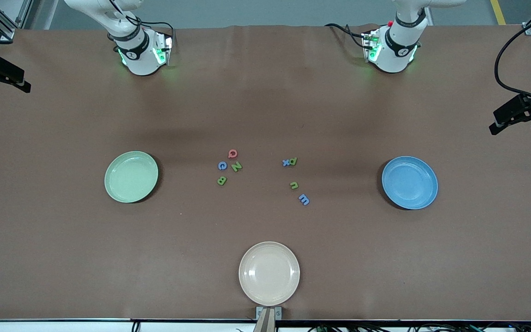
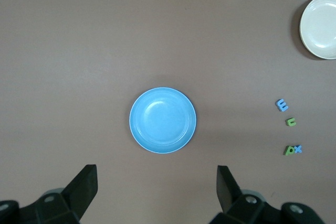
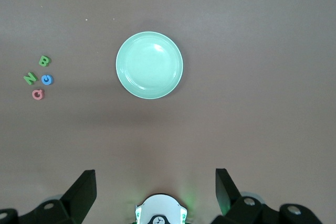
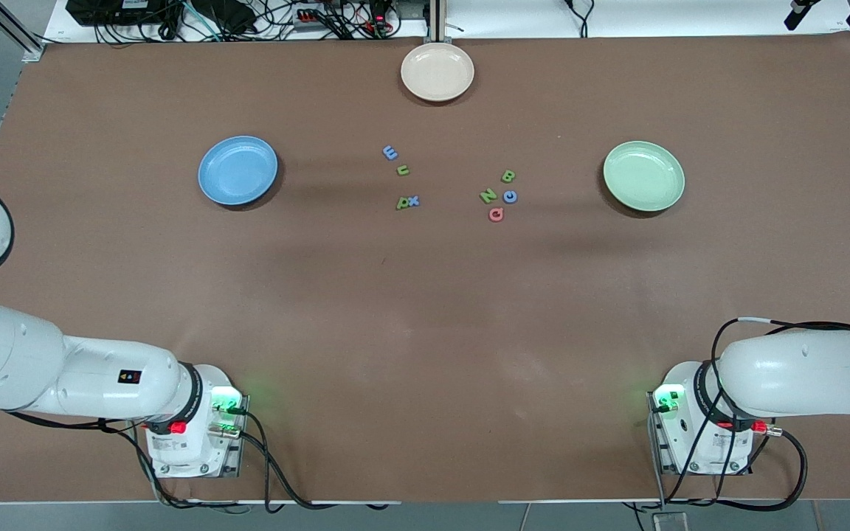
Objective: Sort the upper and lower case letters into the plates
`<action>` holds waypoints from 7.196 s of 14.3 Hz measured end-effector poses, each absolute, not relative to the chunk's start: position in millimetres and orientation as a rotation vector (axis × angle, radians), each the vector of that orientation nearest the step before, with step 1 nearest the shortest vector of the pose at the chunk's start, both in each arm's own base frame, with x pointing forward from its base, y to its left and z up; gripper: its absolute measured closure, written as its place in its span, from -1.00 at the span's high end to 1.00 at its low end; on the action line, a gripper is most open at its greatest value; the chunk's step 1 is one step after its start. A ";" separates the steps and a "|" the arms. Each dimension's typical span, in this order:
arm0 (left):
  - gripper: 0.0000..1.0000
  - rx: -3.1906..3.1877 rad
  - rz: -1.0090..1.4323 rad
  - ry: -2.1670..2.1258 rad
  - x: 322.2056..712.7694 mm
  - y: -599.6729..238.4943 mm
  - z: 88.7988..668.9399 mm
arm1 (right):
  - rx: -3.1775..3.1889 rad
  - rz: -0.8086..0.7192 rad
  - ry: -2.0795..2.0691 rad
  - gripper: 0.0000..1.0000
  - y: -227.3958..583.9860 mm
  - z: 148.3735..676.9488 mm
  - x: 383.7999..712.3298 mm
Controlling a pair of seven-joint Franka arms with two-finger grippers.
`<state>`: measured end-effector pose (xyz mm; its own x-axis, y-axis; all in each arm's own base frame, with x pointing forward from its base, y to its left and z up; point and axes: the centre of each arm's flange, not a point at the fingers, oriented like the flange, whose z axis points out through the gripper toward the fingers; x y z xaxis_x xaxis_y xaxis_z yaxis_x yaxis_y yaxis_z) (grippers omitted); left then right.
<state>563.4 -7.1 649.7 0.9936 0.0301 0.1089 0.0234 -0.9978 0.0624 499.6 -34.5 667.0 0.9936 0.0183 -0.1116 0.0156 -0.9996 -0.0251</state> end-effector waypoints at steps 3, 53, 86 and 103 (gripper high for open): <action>1.00 3.076 0.166 0.041 562.8 -7.1 650.1 | -3.112 0.175 -0.027 1.00 -34.5 667.0 499.6; 0.22 2.867 0.007 1.074 596.0 -394.8 171.0 | -3.064 0.297 0.436 1.00 64.5 527.6 588.1; -0.44 3.208 -0.052 0.452 543.1 -18.8 215.1 | -2.993 0.000 0.714 0.13 364.8 182.7 532.3; 1.00 3.176 -0.001 0.333 557.6 -137.3 249.7 | -3.011 0.002 0.750 -0.44 336.5 180.7 548.3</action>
<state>557.6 -137.3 249.7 0.9783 0.2073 0.0047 0.2072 -0.9769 -0.0520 548.3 336.5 180.7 0.8832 -0.4689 -0.0107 -0.4690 -0.8824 -0.0371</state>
